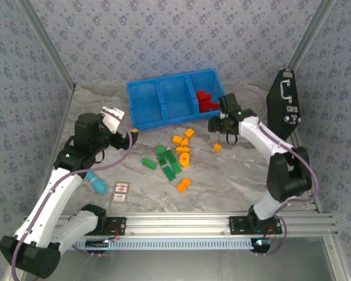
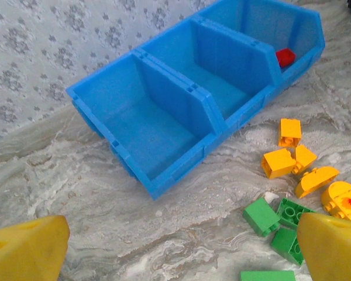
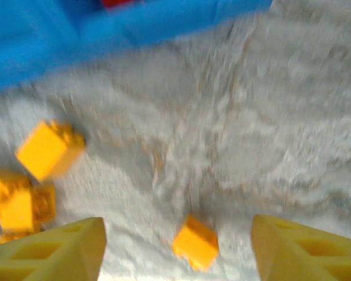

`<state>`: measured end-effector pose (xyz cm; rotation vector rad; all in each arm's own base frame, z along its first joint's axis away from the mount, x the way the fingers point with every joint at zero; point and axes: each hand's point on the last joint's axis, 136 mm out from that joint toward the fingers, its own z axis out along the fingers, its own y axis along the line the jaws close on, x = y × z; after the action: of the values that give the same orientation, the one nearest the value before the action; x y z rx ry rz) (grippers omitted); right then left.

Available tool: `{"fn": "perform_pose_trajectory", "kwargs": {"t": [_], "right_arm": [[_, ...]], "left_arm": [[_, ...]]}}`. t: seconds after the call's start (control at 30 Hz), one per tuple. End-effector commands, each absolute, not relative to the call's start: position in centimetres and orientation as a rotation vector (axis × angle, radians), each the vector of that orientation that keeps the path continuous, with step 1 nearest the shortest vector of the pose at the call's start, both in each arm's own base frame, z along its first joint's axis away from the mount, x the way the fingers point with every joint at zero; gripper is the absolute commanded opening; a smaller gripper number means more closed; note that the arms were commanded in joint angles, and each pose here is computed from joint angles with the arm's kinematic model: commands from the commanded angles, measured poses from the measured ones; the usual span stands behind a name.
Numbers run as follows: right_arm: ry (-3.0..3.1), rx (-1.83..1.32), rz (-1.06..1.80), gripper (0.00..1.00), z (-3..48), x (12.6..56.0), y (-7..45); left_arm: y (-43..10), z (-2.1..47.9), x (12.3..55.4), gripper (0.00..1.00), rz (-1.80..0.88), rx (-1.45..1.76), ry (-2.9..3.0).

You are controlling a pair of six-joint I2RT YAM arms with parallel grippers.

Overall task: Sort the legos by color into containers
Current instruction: Pick up the lego from the center of the table.

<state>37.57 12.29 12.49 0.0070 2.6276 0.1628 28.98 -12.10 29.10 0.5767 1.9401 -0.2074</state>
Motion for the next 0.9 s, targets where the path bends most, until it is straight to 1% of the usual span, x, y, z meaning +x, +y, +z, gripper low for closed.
{"fn": "perform_pose_trajectory", "kwargs": {"t": [0.0,0.1,0.2,0.3,0.47,0.87], "right_arm": [[2.601,-0.165,0.149,0.77,12.7,35.7,13.1],[2.620,-0.222,0.062,0.92,12.2,34.9,12.2],[2.654,-0.248,0.037,0.96,11.2,34.6,11.7],[2.685,-0.272,0.020,0.98,10.0,34.6,11.7],[2.754,-0.297,-0.021,0.96,7.9,34.2,11.6],[2.827,-0.350,-0.098,0.81,5.4,35.4,11.7]], "left_arm": [[-12.4,31.3,28.2,1.00,-0.249,0.564,1.876],[-12.6,31.4,28.0,1.00,-0.263,0.567,1.870],[-13.0,31.6,27.6,1.00,-0.281,0.577,1.869],[-13.2,31.6,27.1,1.00,-0.276,0.595,1.863],[-13.3,31.7,26.5,1.00,-0.247,0.614,1.849],[-13.1,31.8,26.1,1.00,-0.227,0.620,1.841]]}}
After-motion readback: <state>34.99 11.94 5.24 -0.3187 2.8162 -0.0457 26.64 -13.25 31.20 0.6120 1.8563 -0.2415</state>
